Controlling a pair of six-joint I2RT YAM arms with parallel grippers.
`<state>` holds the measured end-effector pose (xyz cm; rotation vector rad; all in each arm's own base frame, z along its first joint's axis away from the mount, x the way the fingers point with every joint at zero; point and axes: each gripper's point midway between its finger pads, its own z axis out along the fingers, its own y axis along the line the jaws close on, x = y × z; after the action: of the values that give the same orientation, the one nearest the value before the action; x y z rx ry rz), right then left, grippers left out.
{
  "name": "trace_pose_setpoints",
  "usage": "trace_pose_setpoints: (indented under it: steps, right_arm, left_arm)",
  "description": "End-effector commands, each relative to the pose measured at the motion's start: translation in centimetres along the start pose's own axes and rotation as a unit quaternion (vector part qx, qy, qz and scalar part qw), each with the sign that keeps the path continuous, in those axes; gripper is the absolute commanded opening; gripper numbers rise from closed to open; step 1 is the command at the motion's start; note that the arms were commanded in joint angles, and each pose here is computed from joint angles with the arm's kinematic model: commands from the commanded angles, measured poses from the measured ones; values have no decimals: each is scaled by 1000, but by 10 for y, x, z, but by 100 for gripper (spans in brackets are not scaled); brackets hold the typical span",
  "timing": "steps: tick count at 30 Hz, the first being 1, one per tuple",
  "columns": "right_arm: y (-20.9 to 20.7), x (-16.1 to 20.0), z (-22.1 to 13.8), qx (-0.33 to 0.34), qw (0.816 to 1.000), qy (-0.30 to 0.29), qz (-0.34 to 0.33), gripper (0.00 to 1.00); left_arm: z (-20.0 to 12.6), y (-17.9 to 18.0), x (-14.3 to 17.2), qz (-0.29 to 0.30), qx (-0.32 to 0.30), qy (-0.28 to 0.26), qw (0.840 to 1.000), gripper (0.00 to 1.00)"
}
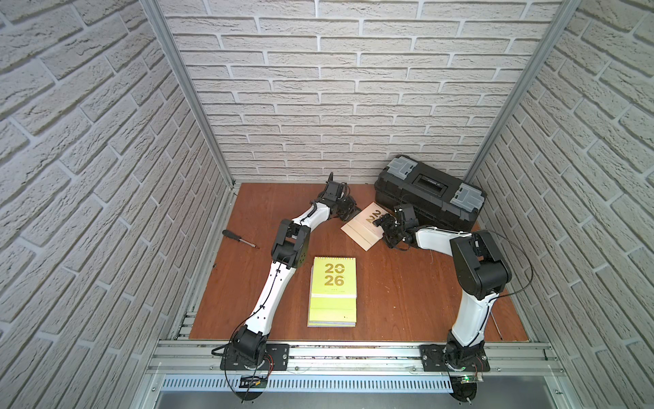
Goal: Stack the calendars
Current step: Pick up the calendar at the center of the board.
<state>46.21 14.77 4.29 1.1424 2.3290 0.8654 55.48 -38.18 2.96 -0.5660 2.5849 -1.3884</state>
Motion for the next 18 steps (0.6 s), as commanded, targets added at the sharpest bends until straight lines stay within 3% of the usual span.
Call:
trace_pose_setpoints:
  steps: [1,6,18]
  right_arm:
    - [-45,12,13,67,998,23,4,83]
    - [-43,12,11,52,998,22,0,83]
    - [33,1,-5,-151,988,-13,-21,81]
  left_arm:
    - [11,51,29,-47,-72,31,996,0]
    - [12,59,40,-55,-74,34,995,0]
    - [10,80,48,-62,-95,38,993,0]
